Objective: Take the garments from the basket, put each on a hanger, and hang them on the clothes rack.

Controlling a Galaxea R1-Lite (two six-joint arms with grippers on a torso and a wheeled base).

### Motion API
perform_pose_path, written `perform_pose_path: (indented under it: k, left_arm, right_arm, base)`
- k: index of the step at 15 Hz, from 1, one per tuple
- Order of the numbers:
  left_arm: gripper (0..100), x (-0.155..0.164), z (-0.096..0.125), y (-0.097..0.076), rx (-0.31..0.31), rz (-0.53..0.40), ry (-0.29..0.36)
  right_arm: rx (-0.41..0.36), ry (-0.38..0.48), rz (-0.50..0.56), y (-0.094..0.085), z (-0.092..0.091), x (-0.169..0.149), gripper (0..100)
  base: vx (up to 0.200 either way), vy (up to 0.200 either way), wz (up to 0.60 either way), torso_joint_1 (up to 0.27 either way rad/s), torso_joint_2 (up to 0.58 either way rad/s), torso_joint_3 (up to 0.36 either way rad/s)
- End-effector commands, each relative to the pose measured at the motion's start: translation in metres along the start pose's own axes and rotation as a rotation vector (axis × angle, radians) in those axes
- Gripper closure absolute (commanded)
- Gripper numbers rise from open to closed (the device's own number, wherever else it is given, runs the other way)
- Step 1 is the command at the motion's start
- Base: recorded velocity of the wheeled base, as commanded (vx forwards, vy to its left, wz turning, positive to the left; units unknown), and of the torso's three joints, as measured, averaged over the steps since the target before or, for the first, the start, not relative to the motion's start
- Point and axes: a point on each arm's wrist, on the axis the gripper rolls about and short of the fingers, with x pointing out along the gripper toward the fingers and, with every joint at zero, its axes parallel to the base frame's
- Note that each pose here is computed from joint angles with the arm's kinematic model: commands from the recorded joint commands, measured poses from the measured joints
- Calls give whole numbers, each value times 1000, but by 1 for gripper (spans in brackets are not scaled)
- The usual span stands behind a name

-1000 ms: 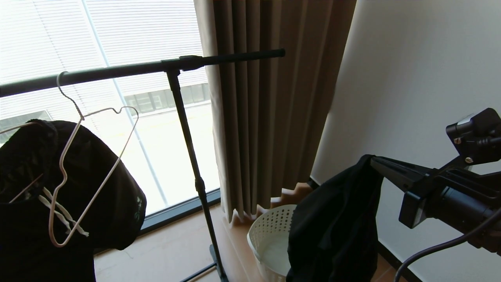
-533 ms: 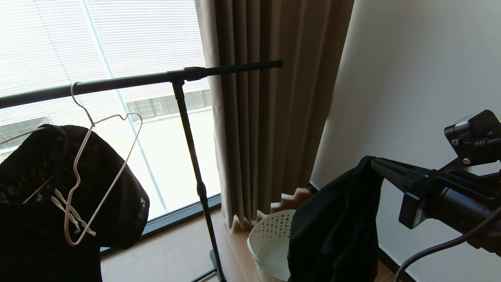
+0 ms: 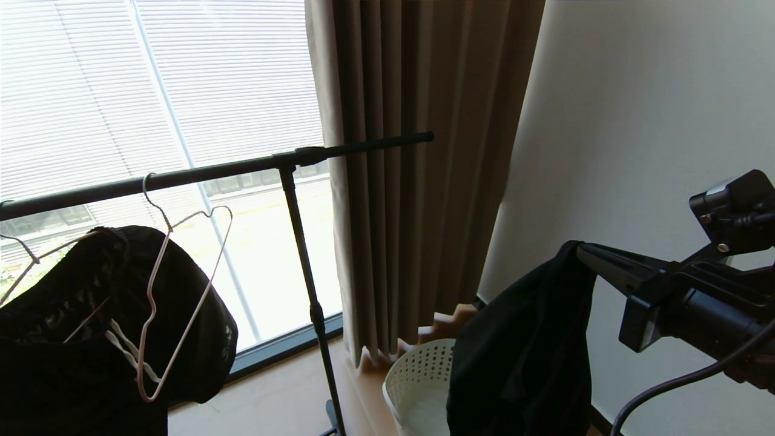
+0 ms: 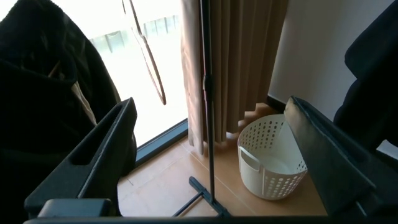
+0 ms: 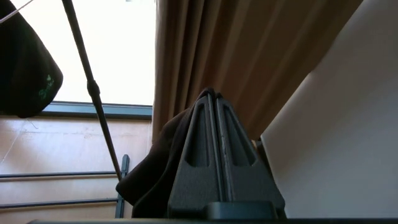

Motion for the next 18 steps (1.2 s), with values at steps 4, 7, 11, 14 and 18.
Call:
perform_pose_path:
  k: [4,7,11,14,18]
  left_arm:
    - [0,0,0,0,-12,2,0]
    - [0,0,0,0,-29,4,1]
    - [0,0,0,0,-30,5,0]
    - [0,0,0,0,-30,5,1]
    - [0,0,0,0,-29,4,1]
  right_arm:
    - [-4,-2,-1,0,1,1,100]
    - [-25,1,-1,1,0,1,100]
    - [-15,-13,-19,-3,0,0,100]
    - [-11,-32,-21,-3,0,1,100]
    - [-13,-31,-21,-3,-1,0,100]
  base:
    - [0,0,0,148,-337,-184]
    - [0,0,0,11,-19,-14]
    - [0,0,450,-1,-1,2]
    - [0,0,600,12,2,-1]
    - [0,0,150,1,1,1]
